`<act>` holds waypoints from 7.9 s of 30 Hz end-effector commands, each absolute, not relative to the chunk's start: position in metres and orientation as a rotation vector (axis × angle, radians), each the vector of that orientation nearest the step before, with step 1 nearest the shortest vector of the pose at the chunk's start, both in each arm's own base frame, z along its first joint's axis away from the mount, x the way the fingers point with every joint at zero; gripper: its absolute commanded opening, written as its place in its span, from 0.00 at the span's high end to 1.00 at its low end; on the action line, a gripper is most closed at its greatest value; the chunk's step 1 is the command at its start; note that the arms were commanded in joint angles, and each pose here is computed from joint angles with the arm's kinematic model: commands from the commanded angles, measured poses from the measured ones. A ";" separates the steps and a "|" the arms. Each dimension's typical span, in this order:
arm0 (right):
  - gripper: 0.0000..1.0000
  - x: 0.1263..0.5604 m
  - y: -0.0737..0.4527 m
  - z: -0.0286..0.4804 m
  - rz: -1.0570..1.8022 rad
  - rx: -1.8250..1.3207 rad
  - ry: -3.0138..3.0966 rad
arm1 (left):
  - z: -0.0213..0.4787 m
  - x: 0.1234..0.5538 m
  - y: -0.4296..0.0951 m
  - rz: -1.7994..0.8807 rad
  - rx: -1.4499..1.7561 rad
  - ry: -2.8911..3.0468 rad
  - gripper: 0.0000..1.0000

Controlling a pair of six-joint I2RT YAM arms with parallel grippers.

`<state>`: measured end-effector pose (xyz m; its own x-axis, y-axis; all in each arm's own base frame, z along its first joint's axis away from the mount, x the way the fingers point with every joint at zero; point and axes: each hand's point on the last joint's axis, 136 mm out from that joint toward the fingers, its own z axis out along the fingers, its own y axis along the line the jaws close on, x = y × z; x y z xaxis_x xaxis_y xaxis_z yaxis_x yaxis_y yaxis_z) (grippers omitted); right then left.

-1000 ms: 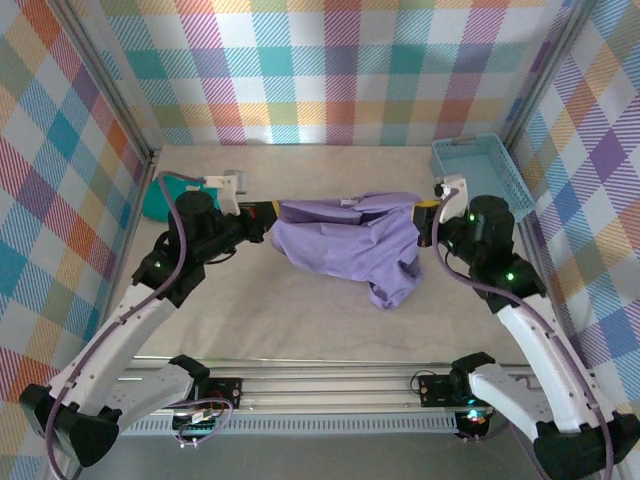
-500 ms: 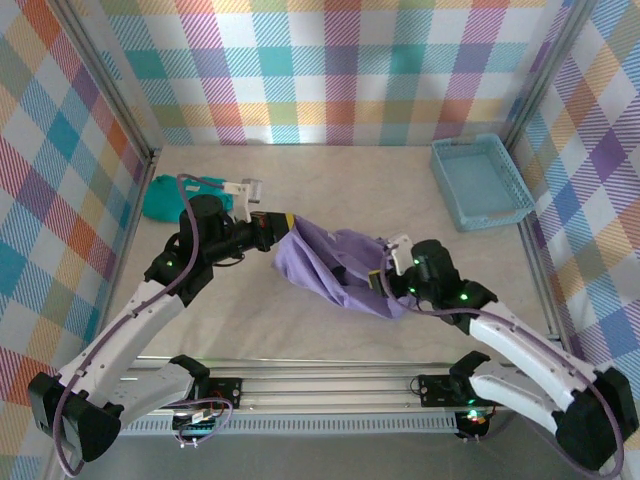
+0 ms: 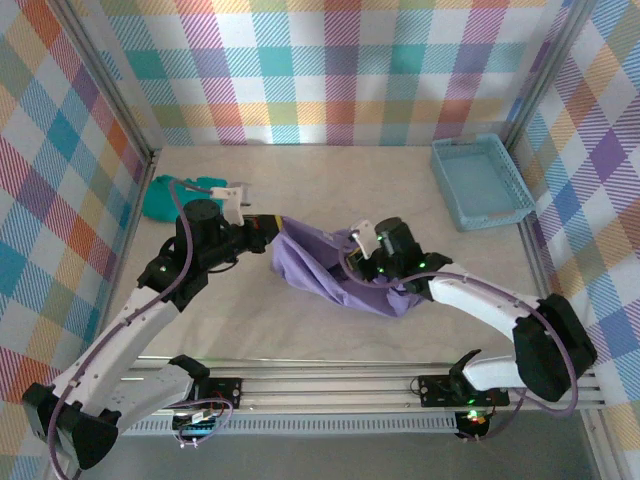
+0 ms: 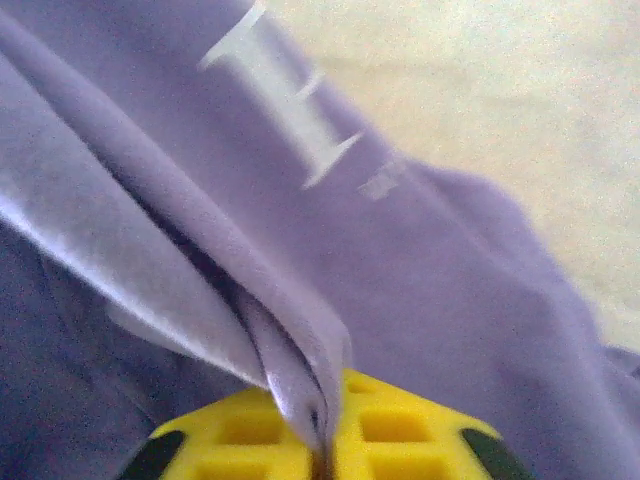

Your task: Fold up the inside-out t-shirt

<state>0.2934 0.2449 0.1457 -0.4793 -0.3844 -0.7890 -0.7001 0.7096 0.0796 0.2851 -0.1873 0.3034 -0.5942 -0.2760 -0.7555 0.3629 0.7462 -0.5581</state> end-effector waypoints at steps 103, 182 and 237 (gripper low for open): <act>1.00 0.191 0.284 0.280 1.216 -0.944 1.740 | 0.284 0.284 -0.234 -1.060 0.257 2.065 0.94; 0.23 0.179 0.289 0.262 0.897 -1.149 1.721 | 0.330 0.211 -0.273 -1.345 0.628 1.888 1.00; 1.00 0.229 0.312 0.283 1.359 -0.676 1.880 | 0.261 0.215 -0.219 -0.765 0.393 2.171 0.56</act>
